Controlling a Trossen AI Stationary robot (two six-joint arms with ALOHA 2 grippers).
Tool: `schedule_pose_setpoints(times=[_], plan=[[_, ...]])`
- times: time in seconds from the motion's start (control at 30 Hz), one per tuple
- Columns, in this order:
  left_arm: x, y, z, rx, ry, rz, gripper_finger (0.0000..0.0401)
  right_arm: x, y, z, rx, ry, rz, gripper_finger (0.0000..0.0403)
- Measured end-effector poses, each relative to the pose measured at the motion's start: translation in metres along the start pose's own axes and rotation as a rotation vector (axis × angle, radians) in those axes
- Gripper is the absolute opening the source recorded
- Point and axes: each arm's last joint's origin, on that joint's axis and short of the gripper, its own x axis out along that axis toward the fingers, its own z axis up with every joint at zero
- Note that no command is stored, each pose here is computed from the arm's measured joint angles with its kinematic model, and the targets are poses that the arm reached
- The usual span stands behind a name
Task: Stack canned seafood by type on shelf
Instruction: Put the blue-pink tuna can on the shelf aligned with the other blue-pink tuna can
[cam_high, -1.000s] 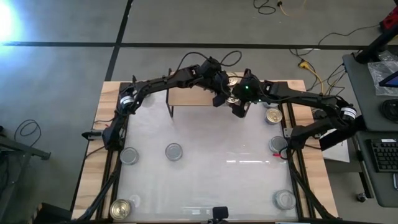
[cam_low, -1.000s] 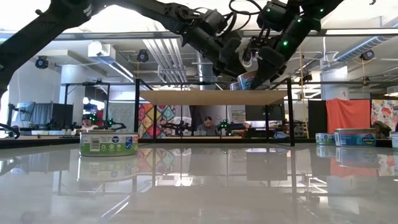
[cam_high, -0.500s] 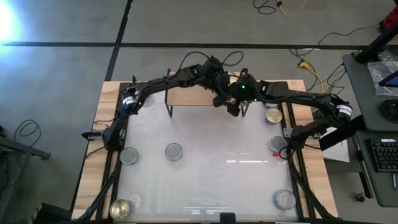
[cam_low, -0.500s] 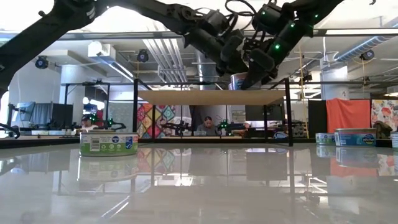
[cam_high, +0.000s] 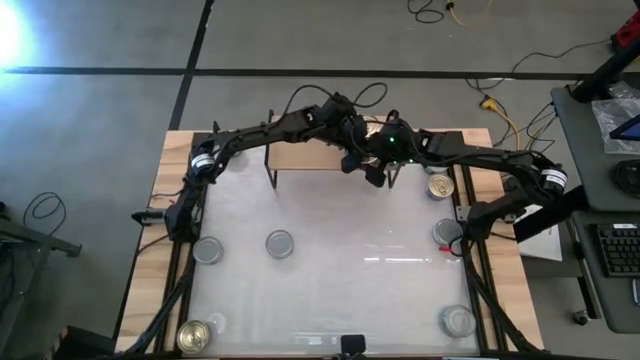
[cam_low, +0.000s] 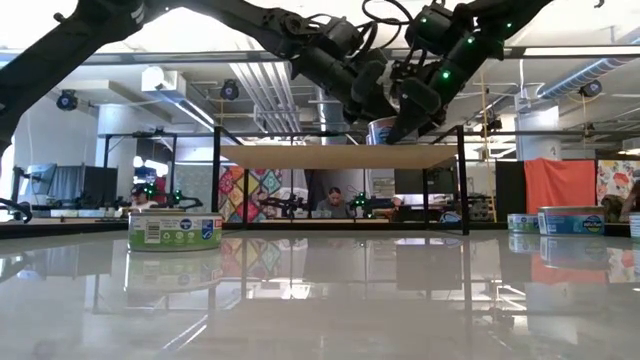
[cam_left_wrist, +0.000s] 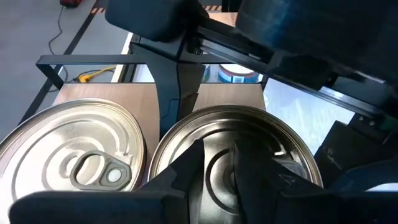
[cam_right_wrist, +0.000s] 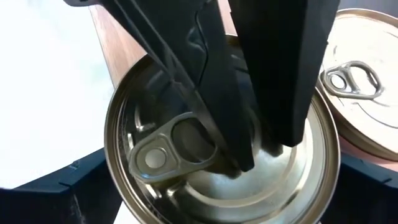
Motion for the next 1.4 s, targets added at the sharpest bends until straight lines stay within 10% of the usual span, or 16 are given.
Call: schedule_pose_setpoints(times=[0.97, 1.4], plan=[[0.0, 0.007, -0.005, -0.006, 0.032, 0.047, 0.0074, -0.007, -0.002, -0.014, -0.056, 0.146, -0.004, 0.04], [-0.012, 0.006, 0.009, -0.012, -0.067, 0.027, 0.0074, -0.06, -0.007, 0.005, -0.039, -0.002, -0.042, 0.04]])
